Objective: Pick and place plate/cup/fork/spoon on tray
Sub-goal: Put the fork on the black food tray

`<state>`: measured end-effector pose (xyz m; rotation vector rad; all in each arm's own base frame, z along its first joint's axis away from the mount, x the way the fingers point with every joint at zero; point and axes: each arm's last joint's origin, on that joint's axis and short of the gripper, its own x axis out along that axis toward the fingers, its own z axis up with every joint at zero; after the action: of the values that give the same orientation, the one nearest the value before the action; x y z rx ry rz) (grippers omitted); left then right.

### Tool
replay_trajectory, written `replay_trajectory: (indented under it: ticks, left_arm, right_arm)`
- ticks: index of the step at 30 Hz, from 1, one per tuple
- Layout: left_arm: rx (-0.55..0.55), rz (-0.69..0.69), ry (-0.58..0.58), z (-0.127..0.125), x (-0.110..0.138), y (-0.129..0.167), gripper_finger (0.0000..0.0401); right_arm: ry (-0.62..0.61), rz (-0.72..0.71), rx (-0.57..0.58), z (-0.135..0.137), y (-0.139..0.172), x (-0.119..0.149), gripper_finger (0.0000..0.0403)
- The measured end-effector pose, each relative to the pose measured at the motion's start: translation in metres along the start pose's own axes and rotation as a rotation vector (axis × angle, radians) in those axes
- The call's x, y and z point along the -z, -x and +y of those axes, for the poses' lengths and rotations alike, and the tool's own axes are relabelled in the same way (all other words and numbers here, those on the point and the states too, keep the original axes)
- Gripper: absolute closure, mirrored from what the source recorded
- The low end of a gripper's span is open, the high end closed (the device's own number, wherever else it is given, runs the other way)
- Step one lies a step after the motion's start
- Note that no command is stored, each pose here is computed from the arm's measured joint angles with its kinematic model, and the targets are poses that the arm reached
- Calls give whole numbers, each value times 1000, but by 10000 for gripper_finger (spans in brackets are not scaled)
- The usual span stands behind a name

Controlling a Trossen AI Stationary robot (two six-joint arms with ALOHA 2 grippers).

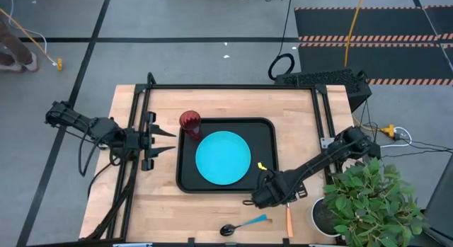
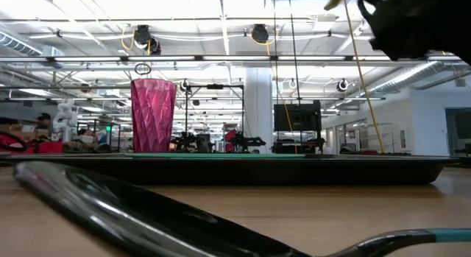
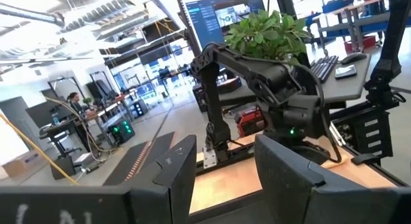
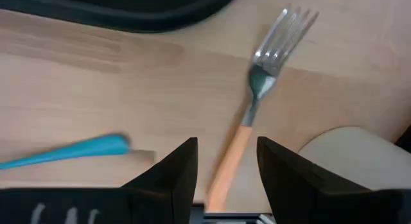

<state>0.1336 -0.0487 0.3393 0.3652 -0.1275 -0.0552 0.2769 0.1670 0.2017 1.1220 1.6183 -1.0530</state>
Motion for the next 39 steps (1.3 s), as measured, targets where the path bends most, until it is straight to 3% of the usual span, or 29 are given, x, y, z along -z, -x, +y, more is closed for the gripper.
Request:
replay_trajectory:
  ticks: [7,16,27,33,39]
  left_arm:
    - [0,1,0,0,0,0,240]
    - [7,19,15,-1,2,0,240]
    - [8,27,29,-1,3,0,240]
    - [8,29,29,-1,3,0,240]
    - [14,47,36,-2,5,0,240]
  right_arm:
    - [-13,57,69,-10,-25,-2,252]
    - [-24,81,-11,-8,-49,-7,252]
    - [-28,81,12,-14,-59,-11,256]
    - [-4,86,4,-15,-64,-13,290]
    - [47,119,21,-17,-65,-13,368]
